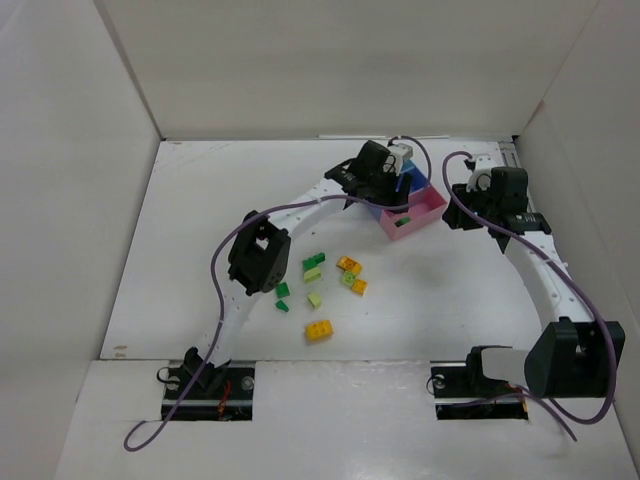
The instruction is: Sort the legos into containers by color
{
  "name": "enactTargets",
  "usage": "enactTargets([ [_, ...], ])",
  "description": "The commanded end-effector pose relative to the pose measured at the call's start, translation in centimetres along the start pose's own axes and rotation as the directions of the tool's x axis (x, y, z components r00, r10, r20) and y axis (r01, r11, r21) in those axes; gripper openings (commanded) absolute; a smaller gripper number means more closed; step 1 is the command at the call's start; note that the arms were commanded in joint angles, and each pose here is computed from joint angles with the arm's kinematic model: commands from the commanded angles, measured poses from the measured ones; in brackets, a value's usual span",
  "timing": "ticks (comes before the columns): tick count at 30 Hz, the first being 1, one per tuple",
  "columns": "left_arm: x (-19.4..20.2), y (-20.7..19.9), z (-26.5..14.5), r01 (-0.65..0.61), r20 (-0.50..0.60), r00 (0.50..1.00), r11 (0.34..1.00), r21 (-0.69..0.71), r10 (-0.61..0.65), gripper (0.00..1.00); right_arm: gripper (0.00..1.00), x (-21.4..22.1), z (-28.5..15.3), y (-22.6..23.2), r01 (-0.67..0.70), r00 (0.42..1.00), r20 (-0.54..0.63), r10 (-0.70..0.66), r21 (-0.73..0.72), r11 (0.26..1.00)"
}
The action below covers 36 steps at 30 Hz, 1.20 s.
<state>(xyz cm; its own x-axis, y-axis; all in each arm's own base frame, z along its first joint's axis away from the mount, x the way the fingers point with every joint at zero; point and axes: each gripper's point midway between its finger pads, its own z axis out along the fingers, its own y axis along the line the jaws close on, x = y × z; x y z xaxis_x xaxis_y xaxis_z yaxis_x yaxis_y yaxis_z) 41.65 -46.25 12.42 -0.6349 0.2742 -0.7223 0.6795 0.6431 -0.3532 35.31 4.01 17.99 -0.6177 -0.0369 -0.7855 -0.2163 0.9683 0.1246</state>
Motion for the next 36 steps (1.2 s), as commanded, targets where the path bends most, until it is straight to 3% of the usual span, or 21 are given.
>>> enactTargets([
  [1, -2.7, -1.8, -2.0, -0.069, 0.068, 0.995, 0.997, 0.026, 0.067, 0.62, 0.0, -0.8, -0.1, 0.0, 0.016, 0.999, 0.031, -0.015, -0.009, 1.0],
  [6, -3.5, -2.1, -3.0, -0.086, 0.087, 0.993, 0.996, 0.019, 0.084, 0.62, 0.0, -1.5, -0.2, 0.2, 0.022, 0.998, 0.053, -0.021, -0.017, 1.0],
  [10, -5.0, -3.0, -6.3, -0.073, 0.133, 0.989, 0.994, 0.076, 0.062, 0.71, 0.0, -2.2, 0.0, 0.3, 0.016, 0.997, 0.074, -0.014, -0.027, 1.0],
  [14, -6.0, 0.0, -11.7, 0.004, 0.218, 0.976, 0.998, 0.064, -0.018, 0.84, 0.0, -3.9, 1.1, 0.5, 0.024, 0.994, 0.103, -0.02, -0.039, 0.999],
  [15, -4.9, 0.7, -13.7, 0.029, 0.223, 0.974, 0.999, 0.041, -0.037, 1.0, 0.0, -4.9, 1.3, 1.6, 0.048, 0.992, 0.115, -0.042, -0.05, 0.998],
  [18, -4.3, 4.1, -17.1, 0.097, 0.289, 0.955, 0.993, -0.067, -0.074, 1.0, 0.0, -6.8, 3.4, 4.4, 0.118, 0.987, 0.118, -0.111, -0.058, 0.991],
  [24, 0.6, 8.5, -22.4, 0.248, 0.34, 0.926, 0.943, -0.22, -0.165, 1.0, 0.0, -8.2, 9.6, 8.0, 0.218, 0.975, 0.052, -0.214, -0.081, 0.973],
  [29, 5.2, 10.0, -23.0, 0.325, 0.3, 0.924, 0.898, -0.297, -0.235, 1.0, 0.0, -8.9, 13.5, 8.9, 0.264, 0.964, 0.01, -0.264, -0.026, 0.964],
  [36, 5.9, 10.0, -23.3, 0.338, 0.303, 0.921, 0.89, -0.306, -0.246, 1.0, 0.02, -8.6, 16.9, 9.2, 0.285, 0.958, -0.025, -0.285, -0.004, 0.959],
])
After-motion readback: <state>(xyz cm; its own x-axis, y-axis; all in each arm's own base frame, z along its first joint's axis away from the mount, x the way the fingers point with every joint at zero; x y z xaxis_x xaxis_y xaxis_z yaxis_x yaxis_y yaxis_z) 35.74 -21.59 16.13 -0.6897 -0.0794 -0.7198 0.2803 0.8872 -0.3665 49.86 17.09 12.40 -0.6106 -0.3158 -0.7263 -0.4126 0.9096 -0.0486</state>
